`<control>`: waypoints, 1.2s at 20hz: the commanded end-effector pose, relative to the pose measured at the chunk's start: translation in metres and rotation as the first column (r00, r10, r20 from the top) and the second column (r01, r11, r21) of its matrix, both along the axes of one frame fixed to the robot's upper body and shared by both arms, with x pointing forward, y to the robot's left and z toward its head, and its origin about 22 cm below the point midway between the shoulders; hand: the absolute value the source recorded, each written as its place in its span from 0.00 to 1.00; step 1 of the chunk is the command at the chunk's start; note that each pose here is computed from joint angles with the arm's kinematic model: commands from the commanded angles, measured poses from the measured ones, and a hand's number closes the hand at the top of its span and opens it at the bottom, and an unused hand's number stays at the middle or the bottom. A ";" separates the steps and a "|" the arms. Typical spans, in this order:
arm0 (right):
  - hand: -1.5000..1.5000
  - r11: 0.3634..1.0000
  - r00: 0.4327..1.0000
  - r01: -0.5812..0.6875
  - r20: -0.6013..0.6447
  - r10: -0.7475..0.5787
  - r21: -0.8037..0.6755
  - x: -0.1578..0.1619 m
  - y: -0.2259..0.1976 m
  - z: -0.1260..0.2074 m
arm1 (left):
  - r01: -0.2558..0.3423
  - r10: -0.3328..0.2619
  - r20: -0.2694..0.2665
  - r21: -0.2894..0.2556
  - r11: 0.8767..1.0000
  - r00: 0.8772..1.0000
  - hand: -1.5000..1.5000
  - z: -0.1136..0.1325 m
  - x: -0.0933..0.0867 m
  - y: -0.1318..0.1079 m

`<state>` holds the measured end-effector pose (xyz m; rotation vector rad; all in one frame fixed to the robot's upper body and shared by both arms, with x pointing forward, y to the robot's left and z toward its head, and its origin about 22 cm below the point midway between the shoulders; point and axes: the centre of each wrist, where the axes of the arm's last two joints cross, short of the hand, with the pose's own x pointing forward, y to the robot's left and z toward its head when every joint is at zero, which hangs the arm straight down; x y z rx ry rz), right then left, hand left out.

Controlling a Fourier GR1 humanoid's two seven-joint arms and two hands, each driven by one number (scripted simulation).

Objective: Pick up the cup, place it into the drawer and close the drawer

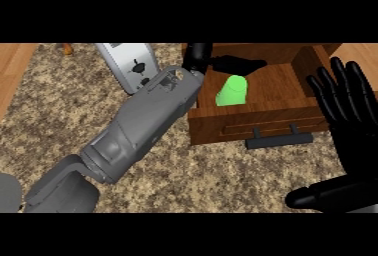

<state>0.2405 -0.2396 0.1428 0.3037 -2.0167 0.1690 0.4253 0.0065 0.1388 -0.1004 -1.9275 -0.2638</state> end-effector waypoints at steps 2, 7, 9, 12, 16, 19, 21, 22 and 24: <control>0.00 0.999 0.999 -0.043 -0.024 0.043 0.020 -0.007 -0.011 0.010 | 0.032 -0.024 0.061 -0.144 0.989 0.998 0.00 0.006 -0.004 -0.003; 1.00 1.000 1.000 -0.023 0.002 0.023 0.015 -0.016 -0.019 0.018 | 0.097 -0.094 0.027 -0.222 0.970 0.995 0.00 0.016 -0.005 -0.004; 1.00 0.999 0.999 -0.032 -0.013 0.032 -0.029 -0.022 -0.024 0.006 | 0.058 -0.065 -0.019 -0.247 0.967 0.998 0.00 0.017 -0.005 0.006; 1.00 0.981 0.998 -0.059 -0.013 0.058 -0.185 -0.028 -0.032 0.008 | 0.037 -0.034 0.017 -0.280 0.959 0.999 0.00 0.012 -0.004 0.031; 1.00 0.952 0.999 -0.040 -0.007 0.040 -0.305 -0.021 -0.030 0.012 | 0.003 -0.011 -0.023 -0.330 0.944 1.000 0.00 0.013 -0.011 0.059; 1.00 0.928 0.999 -0.045 -0.011 0.044 -0.369 -0.032 -0.028 0.009 | -0.059 0.050 -0.037 -0.336 0.940 0.998 0.00 0.000 -0.017 0.094; 1.00 0.907 0.999 -0.037 -0.027 0.029 -0.419 -0.034 -0.035 0.004 | -0.055 0.044 -0.042 -0.324 0.944 0.998 0.00 0.001 -0.021 0.129; 1.00 0.897 0.999 -0.039 -0.044 0.022 -0.441 -0.026 -0.023 0.006 | -0.084 0.072 -0.046 -0.337 0.938 0.996 0.00 0.005 -0.024 0.130; 1.00 0.890 0.999 -0.026 -0.040 0.009 -0.456 -0.016 -0.017 0.003 | -0.087 0.064 -0.078 -0.344 0.935 0.995 0.00 -0.001 -0.038 0.142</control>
